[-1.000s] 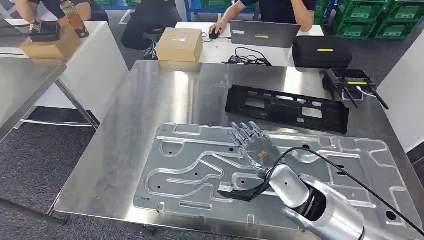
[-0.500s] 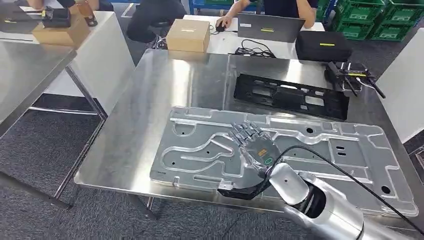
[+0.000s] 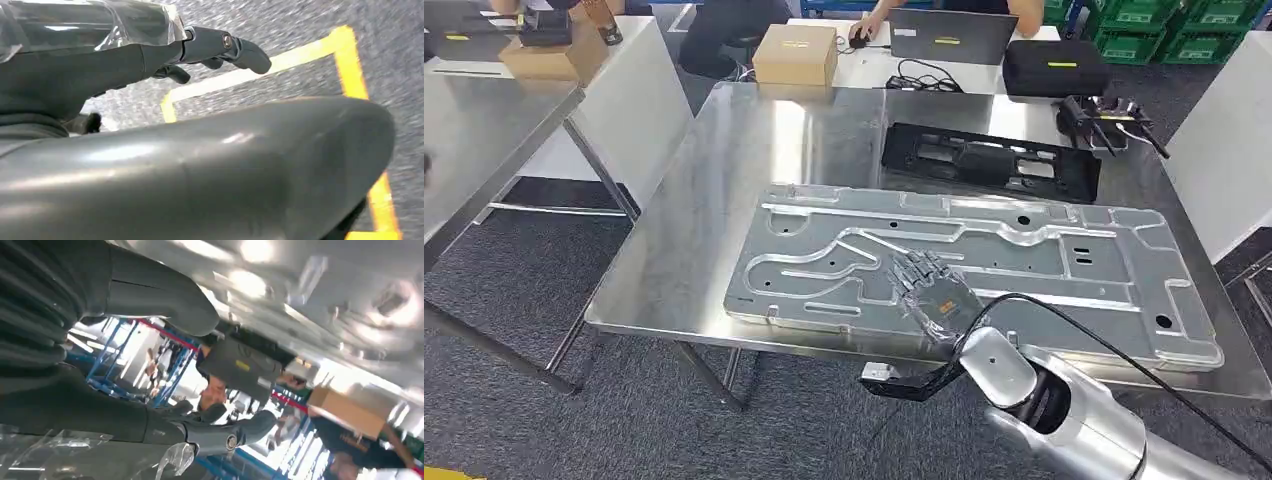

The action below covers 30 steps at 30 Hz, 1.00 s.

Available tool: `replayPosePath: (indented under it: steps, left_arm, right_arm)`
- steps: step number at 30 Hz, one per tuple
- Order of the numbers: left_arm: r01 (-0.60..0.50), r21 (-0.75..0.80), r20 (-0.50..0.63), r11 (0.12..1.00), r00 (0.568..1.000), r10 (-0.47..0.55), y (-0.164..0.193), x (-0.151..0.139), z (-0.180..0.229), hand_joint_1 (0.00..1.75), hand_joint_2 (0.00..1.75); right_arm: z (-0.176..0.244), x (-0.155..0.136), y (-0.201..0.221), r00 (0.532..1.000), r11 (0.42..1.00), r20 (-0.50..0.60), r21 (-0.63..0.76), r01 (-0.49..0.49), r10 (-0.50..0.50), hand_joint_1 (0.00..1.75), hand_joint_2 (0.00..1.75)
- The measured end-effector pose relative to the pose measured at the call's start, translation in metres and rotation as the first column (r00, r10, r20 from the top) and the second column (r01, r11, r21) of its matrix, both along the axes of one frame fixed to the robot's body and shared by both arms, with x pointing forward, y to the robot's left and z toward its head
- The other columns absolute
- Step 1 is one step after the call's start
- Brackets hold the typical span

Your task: Take the parts from the cabinet and place them on the table.

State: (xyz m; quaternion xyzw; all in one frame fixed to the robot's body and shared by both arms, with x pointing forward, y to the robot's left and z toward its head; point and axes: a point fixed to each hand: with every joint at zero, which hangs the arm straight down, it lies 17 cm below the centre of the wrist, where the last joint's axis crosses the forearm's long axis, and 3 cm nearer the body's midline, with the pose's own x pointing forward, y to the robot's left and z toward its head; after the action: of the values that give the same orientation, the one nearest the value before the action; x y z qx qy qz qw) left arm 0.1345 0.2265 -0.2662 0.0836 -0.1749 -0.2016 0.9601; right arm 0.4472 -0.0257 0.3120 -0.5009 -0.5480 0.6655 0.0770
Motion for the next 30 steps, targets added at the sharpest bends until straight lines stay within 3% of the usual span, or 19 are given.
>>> replayPosePath:
  steps: [6, 12, 18, 22, 23, 25, 30]
  left_arm:
    - [0.002, 0.001, 0.001, 1.000, 1.000, -0.002, 0.000, 0.001, 0.000, 0.00, 0.00]
    - [0.010, 0.007, 0.007, 1.000, 1.000, -0.010, 0.000, 0.010, 0.002, 0.00, 0.00]
    - [0.027, 0.008, -0.001, 1.000, 1.000, -0.027, -0.001, 0.011, 0.002, 0.00, 0.00]
    - [0.039, 0.009, -0.012, 0.999, 0.999, -0.039, -0.002, 0.008, 0.002, 0.00, 0.00]
    - [0.043, 0.009, -0.011, 0.999, 0.999, -0.043, -0.002, 0.009, 0.002, 0.00, 0.00]
    - [0.049, 0.012, -0.011, 0.999, 0.999, -0.049, -0.002, 0.012, 0.002, 0.00, 0.00]
    - [0.058, 0.012, -0.024, 0.998, 0.998, -0.058, -0.002, 0.007, 0.001, 0.00, 0.00]
  right_arm:
    - [-0.018, 0.003, -0.003, 0.996, 0.998, -0.088, 0.046, 0.034, -0.030, 0.00, 1.75]
    - [-0.036, 0.020, -0.018, 0.952, 0.948, -0.299, 0.280, 0.148, -0.061, 0.00, 1.75]
    - [-0.103, 0.049, -0.068, 0.850, 0.812, -0.513, 0.442, 0.381, -0.120, 0.00, 1.75]
    - [-0.161, 0.059, -0.110, 0.755, 0.720, -0.633, 0.443, 0.534, -0.171, 0.00, 1.75]
    - [-0.175, 0.061, -0.121, 0.722, 0.691, -0.666, 0.434, 0.578, -0.186, 0.00, 0.00]
    - [-0.209, 0.060, -0.142, 0.646, 0.613, -0.743, 0.432, 0.662, -0.174, 0.00, 0.00]
    - [-0.330, 0.027, -0.208, 0.428, 0.304, -0.903, 0.394, 0.867, -0.051, 0.00, 0.00]
